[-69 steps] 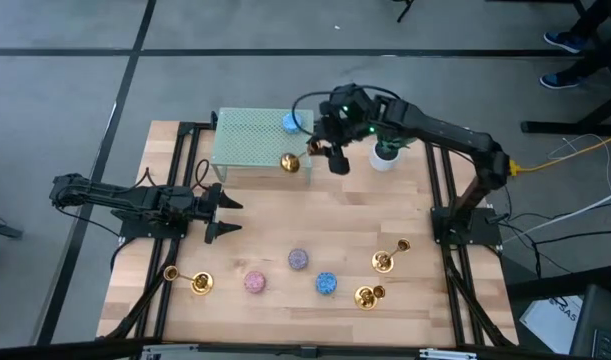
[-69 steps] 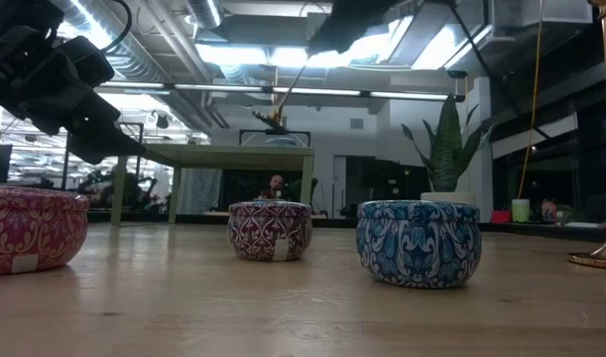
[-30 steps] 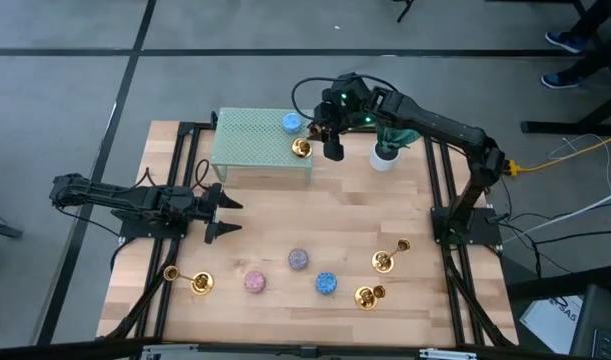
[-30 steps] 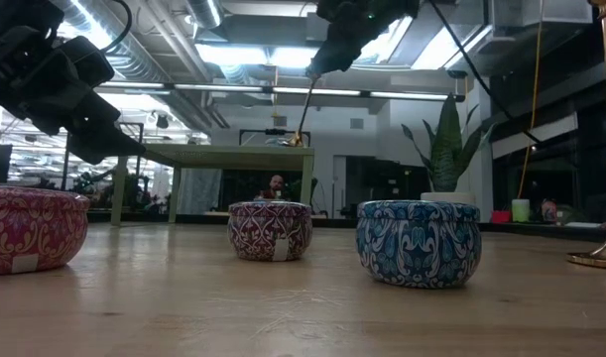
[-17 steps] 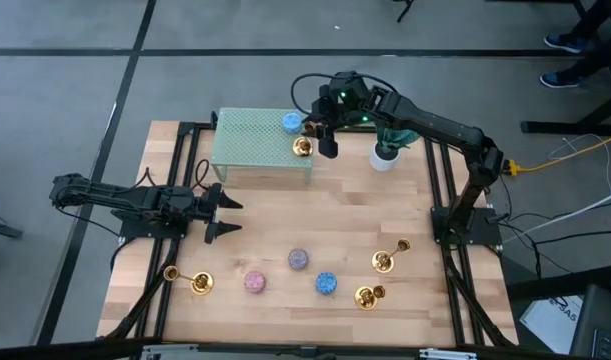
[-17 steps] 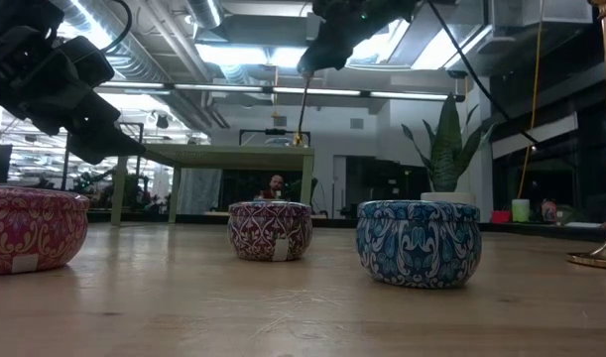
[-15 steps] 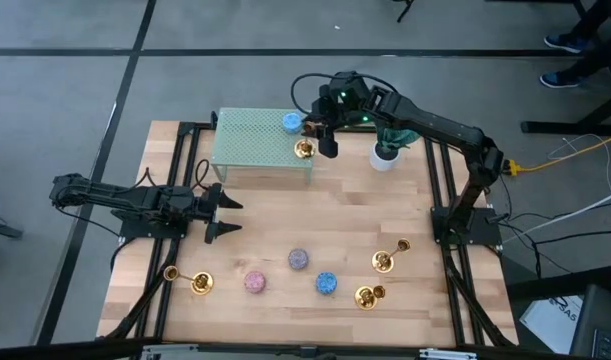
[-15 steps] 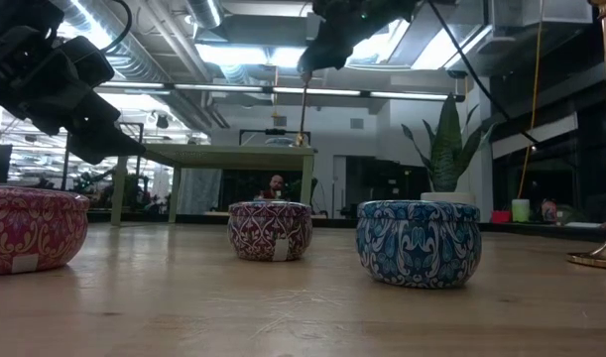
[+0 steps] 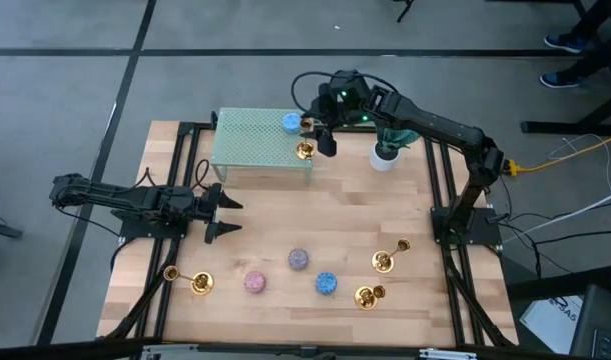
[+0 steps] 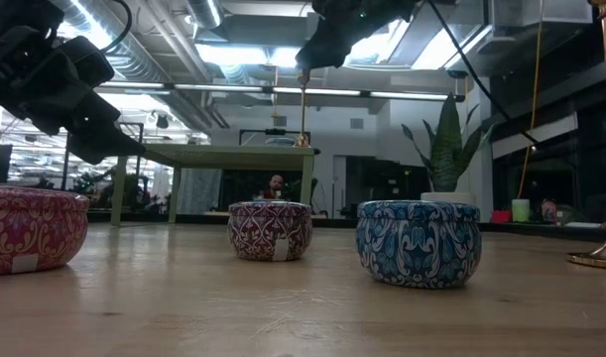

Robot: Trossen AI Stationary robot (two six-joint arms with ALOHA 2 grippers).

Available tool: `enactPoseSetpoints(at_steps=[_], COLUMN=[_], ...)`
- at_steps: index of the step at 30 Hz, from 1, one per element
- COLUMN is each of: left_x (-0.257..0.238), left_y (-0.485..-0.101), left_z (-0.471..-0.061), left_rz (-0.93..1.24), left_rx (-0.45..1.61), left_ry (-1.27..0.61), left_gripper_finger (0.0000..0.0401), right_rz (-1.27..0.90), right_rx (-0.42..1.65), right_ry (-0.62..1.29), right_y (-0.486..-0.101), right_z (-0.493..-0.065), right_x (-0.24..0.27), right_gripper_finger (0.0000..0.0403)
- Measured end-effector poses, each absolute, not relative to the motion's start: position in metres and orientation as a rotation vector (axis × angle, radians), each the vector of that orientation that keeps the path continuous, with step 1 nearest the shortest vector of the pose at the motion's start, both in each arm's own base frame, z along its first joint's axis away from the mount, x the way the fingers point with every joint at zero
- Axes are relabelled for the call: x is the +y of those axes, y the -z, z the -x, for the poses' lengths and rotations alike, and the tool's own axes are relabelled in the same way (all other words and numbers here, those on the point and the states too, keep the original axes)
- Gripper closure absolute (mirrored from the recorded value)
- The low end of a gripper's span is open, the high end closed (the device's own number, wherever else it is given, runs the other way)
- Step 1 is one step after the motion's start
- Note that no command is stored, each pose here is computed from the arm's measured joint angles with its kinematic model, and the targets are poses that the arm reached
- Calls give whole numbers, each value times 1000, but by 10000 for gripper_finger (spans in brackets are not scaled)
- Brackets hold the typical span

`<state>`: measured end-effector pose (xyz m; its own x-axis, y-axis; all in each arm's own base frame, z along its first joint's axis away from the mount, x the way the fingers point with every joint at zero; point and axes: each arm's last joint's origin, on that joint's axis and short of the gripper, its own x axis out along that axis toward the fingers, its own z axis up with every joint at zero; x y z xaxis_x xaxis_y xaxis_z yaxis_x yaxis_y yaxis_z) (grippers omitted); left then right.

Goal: Pick & Place candle stick holders
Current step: Put the gold candle holder on the shelf

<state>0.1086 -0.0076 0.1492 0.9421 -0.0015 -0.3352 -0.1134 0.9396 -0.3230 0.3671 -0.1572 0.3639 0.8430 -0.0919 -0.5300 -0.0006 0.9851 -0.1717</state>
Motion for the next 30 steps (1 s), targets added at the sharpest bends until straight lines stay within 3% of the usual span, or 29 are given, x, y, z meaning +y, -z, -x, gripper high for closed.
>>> enactPoseSetpoints(at_steps=[12, 18, 30], left_x=[-8, -8, -8], left_y=[-149, -149, -149], left_z=[-109, -109, -109], left_rz=[346, 346, 346], left_rx=[339, 338, 339], left_ry=[-58, -58, -58], left_gripper_finger=[47, 48, 47], right_rz=[174, 100, 47], right_rx=[399, 287, 407], right_ry=[82, -19, -136], right_y=[-380, -414, -432], right_z=[-374, -369, -366], right_x=[-160, -155, -110], right_gripper_finger=[159, 159, 159])
